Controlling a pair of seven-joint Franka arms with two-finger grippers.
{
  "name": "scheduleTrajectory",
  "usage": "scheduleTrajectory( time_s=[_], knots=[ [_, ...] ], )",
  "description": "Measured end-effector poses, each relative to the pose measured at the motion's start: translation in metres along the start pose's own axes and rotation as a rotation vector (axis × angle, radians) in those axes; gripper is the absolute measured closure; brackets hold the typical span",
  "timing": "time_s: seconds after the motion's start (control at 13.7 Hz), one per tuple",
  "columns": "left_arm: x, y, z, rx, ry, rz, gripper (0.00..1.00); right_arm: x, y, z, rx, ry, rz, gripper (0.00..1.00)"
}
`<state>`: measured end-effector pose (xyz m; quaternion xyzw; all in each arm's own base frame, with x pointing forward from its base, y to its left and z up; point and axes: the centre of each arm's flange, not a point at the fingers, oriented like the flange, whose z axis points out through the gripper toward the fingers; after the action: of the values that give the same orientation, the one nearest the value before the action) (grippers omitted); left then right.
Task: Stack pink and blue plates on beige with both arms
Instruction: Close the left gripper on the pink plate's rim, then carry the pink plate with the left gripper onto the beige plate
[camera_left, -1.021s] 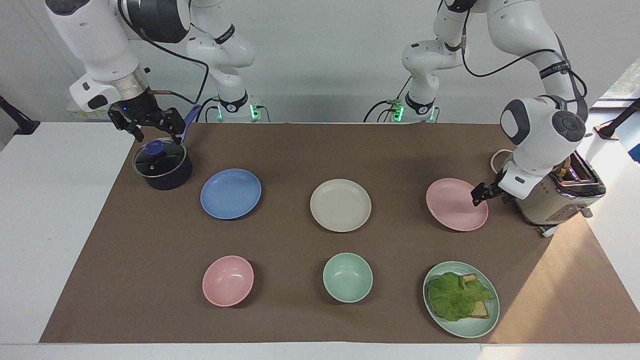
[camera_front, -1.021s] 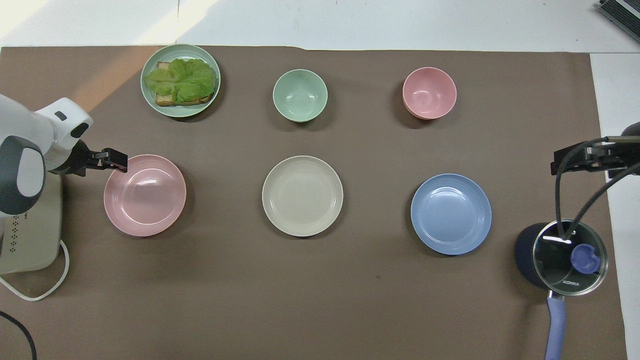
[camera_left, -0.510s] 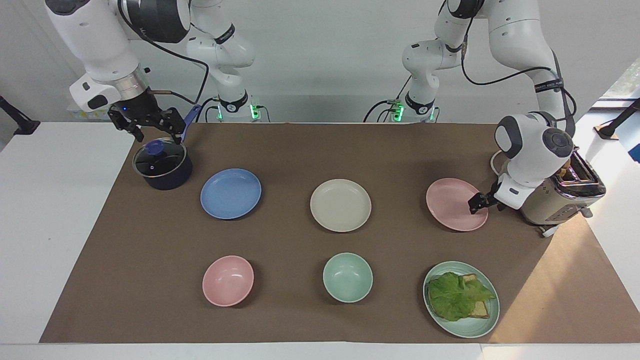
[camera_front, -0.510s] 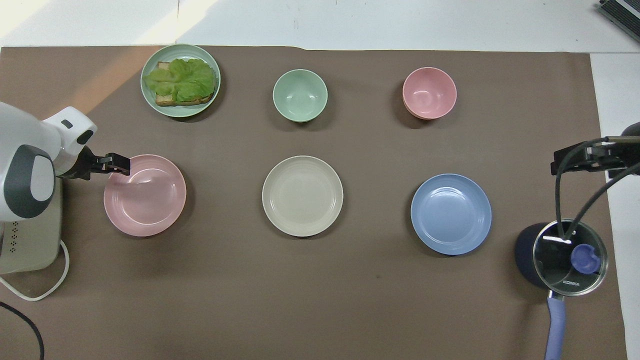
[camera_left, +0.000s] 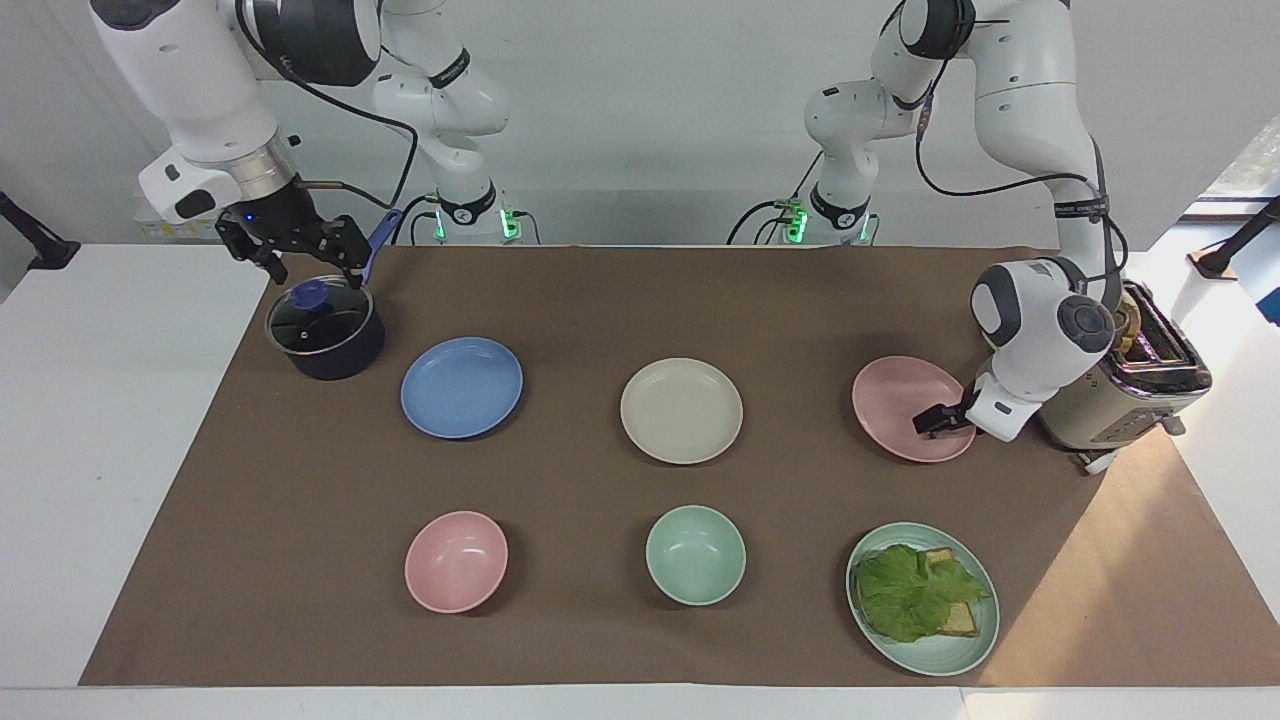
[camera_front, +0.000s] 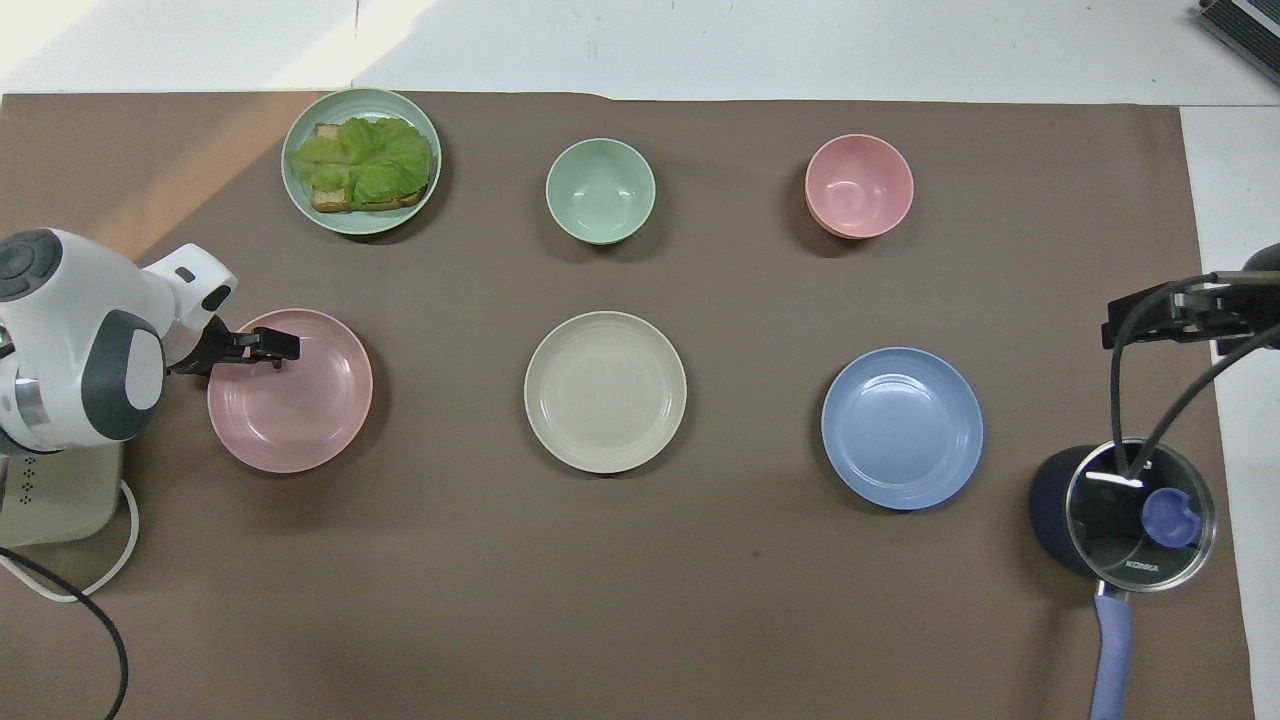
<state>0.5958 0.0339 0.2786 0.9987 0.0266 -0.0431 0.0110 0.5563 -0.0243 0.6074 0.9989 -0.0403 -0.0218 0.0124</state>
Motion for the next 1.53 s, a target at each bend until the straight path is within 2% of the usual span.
scheduleTrajectory(
  time_s=[0.07, 0.36, 0.44, 0.66, 0.8, 1.24, 1.53],
  knots=[
    [0.0, -0.002, -0.002, 0.001, -0.004, -0.003, 0.08, 0.0, 0.0, 0.0, 0.0, 0.0, 0.0, 0.0],
    [0.006, -0.005, -0.021, 0.001, -0.032, -0.008, 0.64, 0.0, 0.0, 0.0, 0.0, 0.0, 0.0, 0.0],
    [0.006, -0.004, -0.022, 0.0, -0.042, -0.006, 0.72, 0.0, 0.0, 0.0, 0.0, 0.0, 0.0, 0.0],
    [0.005, -0.003, -0.023, 0.0, -0.057, -0.004, 0.85, 0.0, 0.0, 0.0, 0.0, 0.0, 0.0, 0.0],
    [0.006, -0.002, -0.03, -0.001, -0.075, -0.002, 0.99, 0.0, 0.0, 0.0, 0.0, 0.0, 0.0, 0.0],
    [0.01, 0.007, -0.076, -0.029, -0.133, -0.003, 1.0, 0.0, 0.001, 0.0, 0.0, 0.0, 0.001, 0.0],
    [-0.002, 0.034, -0.128, -0.13, -0.167, -0.038, 1.0, 0.0, 0.001, 0.0, 0.0, 0.0, 0.002, 0.0]
  ],
)
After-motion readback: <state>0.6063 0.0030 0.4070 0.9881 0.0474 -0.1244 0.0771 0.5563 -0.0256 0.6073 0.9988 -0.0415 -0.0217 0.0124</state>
